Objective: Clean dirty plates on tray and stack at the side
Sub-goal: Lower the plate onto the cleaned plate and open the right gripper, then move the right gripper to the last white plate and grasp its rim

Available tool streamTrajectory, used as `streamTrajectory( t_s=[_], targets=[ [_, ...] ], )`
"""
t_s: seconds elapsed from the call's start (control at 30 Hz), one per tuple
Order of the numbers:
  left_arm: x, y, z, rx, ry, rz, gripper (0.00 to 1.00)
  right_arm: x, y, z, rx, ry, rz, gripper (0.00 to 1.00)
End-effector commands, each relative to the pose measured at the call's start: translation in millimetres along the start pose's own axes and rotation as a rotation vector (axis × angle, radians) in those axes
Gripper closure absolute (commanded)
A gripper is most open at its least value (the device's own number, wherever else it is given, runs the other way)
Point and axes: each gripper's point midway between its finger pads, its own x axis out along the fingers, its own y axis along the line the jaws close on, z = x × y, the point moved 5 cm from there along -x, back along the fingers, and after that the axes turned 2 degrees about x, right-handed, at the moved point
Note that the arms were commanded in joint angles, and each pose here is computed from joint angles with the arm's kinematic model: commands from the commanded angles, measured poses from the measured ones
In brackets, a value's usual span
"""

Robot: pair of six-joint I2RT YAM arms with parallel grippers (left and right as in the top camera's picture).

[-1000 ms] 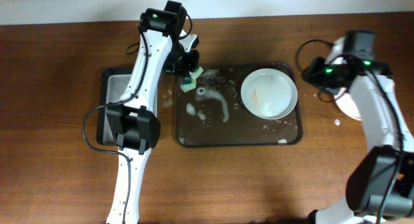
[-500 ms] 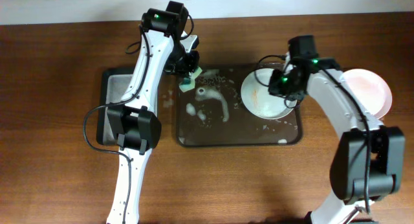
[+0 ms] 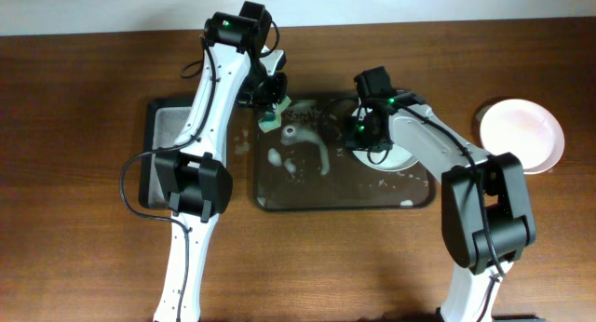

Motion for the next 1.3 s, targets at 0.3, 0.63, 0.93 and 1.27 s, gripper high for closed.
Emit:
streamTrajectory(
  t_s=[0.3,0.63,0.93,1.27],
  targets=[
    [-23.1,8.7,3.1,-0.024,-0.06,0.007,1.0,21.2,48.3,-27.2,-0.11,0.067,0.081,0.68],
    [-23.8,11.4,3.2,-0.037,-0.061,0.007,1.0,-19.6,89.6,-1.7,-0.161,0.05,0.27,0.67],
    [-23.8,11.4,3.3,-0.037,-0.061,0.007,1.0,-44.1,-19.2,31.8,0.021,0.072,0.029,0.6],
    [-23.6,9.9,6.2,-0.029,-0.075,0.007,1.0,-17.6,-90.4,8.4,0.041,0.151,-0.088,0.55]
  ],
)
